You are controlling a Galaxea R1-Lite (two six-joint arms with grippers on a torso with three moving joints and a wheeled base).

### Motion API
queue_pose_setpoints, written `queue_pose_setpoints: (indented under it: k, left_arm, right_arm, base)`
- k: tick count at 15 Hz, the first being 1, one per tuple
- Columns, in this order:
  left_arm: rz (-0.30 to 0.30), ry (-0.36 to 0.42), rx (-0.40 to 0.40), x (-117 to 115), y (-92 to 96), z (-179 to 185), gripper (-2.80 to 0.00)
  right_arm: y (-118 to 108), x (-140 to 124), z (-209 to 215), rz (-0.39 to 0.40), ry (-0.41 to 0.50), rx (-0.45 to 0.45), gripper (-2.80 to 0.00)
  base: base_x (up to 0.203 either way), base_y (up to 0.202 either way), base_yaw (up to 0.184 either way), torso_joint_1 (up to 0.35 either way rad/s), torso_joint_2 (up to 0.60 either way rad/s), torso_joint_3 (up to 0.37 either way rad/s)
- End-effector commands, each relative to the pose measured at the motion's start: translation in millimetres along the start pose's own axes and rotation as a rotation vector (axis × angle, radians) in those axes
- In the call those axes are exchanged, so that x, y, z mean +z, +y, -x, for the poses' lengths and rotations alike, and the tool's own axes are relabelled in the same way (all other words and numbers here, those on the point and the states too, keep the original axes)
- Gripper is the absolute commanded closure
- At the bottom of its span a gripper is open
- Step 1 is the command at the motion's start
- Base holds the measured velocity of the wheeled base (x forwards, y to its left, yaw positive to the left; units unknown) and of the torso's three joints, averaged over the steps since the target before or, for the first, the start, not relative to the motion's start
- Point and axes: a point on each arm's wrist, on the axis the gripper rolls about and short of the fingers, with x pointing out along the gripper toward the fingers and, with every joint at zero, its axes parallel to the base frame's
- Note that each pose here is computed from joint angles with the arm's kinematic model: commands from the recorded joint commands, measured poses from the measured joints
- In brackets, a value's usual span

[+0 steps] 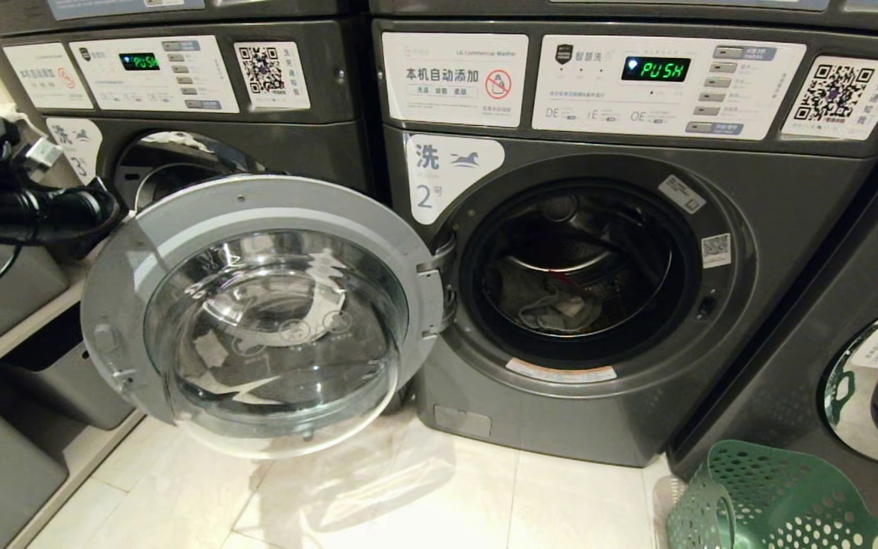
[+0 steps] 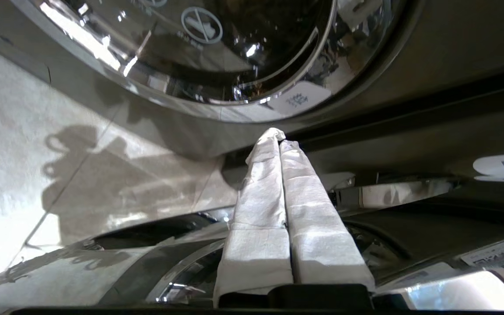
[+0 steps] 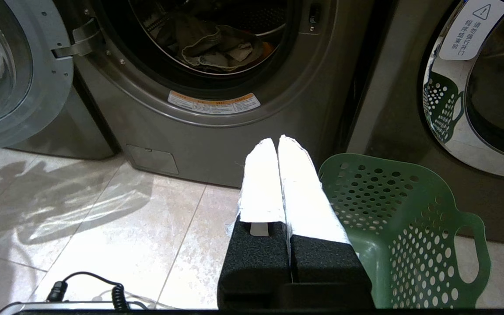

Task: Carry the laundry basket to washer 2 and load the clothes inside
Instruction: Close the washing machine door with the left hand

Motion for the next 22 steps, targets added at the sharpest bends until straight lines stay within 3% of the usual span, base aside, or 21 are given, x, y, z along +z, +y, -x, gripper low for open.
queue_pose_setpoints:
  k: [1, 6, 10, 13, 22]
  left_arm:
    - [0.007, 0.020, -0.018, 0.8, -11.3, 13.2, 0.00]
    - [0.062, 0.199, -0.086, -16.3, -56.8, 55.0, 0.00]
    - [0.060, 0.303, -0.142, -33.2, -95.4, 81.1, 0.00]
    - [0.044, 0.395, -0.188, -50.3, -125.6, 99.8, 0.00]
    - [-0.074, 0.598, -0.352, -106.1, -188.7, 116.4, 0.00]
  right_arm:
    - [0.0, 0.1, -0.1, 0.000, 0.001, 0.000, 0.00]
    - [0.0, 0.1, -0.1, 0.000, 0.001, 0.000, 0.00]
    - [0.0, 0.1, -0.1, 0.000, 0.001, 0.000, 0.00]
    - [0.0, 0.1, -0.1, 0.001, 0.001, 0.000, 0.00]
    - [0.0, 0.1, -0.1, 0.000, 0.001, 0.001, 0.00]
  base:
    - [0.000, 0.000, 0.000, 0.000, 0.00, 0.000]
    - [0.000, 0.000, 0.000, 0.000, 0.00, 0.000]
    - [0.000, 0.000, 0.000, 0.000, 0.00, 0.000]
    - [0.000, 0.000, 0.000, 0.000, 0.00, 0.000]
    - [0.000, 0.000, 0.000, 0.000, 0.00, 0.000]
